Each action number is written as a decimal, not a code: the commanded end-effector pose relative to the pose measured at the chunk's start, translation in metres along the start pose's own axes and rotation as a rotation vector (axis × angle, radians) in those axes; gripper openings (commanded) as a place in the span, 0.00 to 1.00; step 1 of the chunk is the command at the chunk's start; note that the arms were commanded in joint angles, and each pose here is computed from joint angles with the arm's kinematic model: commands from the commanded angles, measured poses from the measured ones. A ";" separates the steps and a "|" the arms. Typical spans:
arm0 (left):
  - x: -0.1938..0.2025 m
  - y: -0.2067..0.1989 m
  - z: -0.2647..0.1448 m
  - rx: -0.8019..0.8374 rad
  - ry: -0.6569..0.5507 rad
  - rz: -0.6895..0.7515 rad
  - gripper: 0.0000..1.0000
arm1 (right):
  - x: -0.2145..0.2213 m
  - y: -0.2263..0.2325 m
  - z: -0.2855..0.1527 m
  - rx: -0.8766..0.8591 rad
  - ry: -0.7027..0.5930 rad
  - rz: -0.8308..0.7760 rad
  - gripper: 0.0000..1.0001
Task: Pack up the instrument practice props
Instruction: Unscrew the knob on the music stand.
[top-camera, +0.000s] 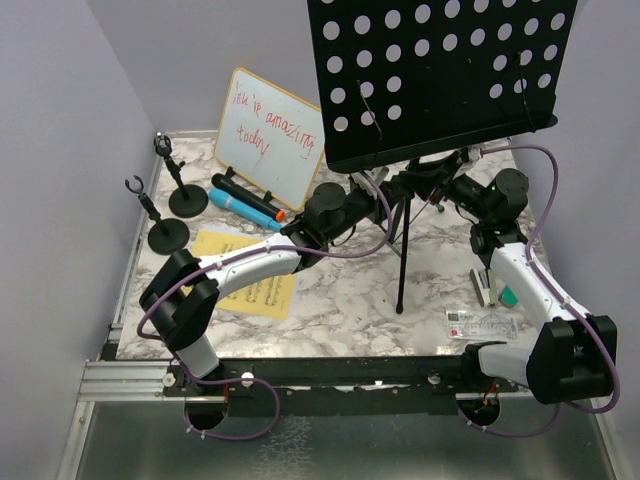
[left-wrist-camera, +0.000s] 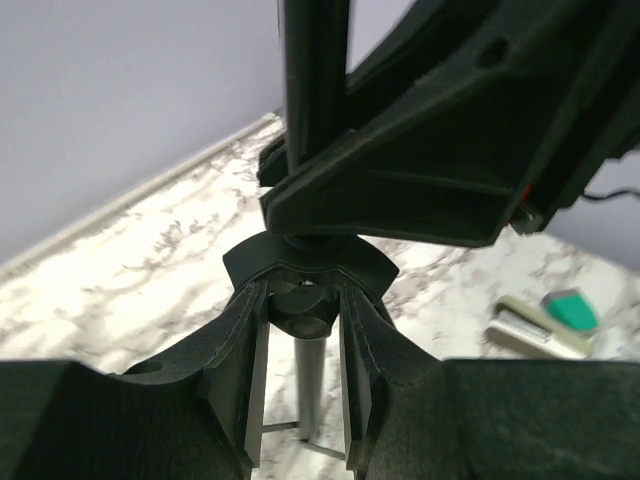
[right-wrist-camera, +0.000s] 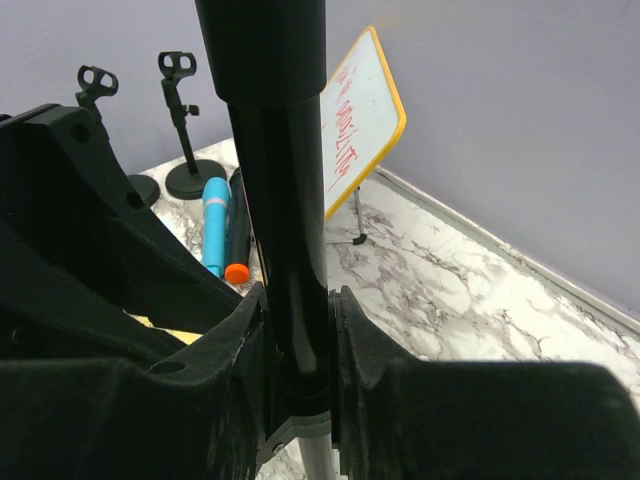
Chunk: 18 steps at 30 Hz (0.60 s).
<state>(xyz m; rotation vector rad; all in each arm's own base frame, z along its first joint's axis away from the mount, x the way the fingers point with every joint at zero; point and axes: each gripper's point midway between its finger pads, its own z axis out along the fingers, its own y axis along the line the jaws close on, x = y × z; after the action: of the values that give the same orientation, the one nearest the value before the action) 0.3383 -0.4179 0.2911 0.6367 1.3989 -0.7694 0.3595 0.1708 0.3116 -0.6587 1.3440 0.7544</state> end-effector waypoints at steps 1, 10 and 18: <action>-0.023 0.015 0.009 -0.112 -0.080 -0.353 0.00 | 0.048 0.028 -0.006 -0.110 0.145 0.166 0.01; 0.002 0.016 0.001 -0.155 -0.005 -0.967 0.00 | 0.047 0.029 -0.006 -0.111 0.145 0.167 0.01; 0.022 0.002 -0.002 -0.117 0.096 -1.437 0.01 | 0.045 0.026 -0.007 -0.083 0.153 0.169 0.01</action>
<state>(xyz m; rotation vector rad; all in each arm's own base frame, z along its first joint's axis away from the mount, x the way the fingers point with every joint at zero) 0.3403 -0.4163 0.2897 -0.2496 1.7838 -1.5383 0.3594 0.1707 0.3114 -0.6588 1.3461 0.7544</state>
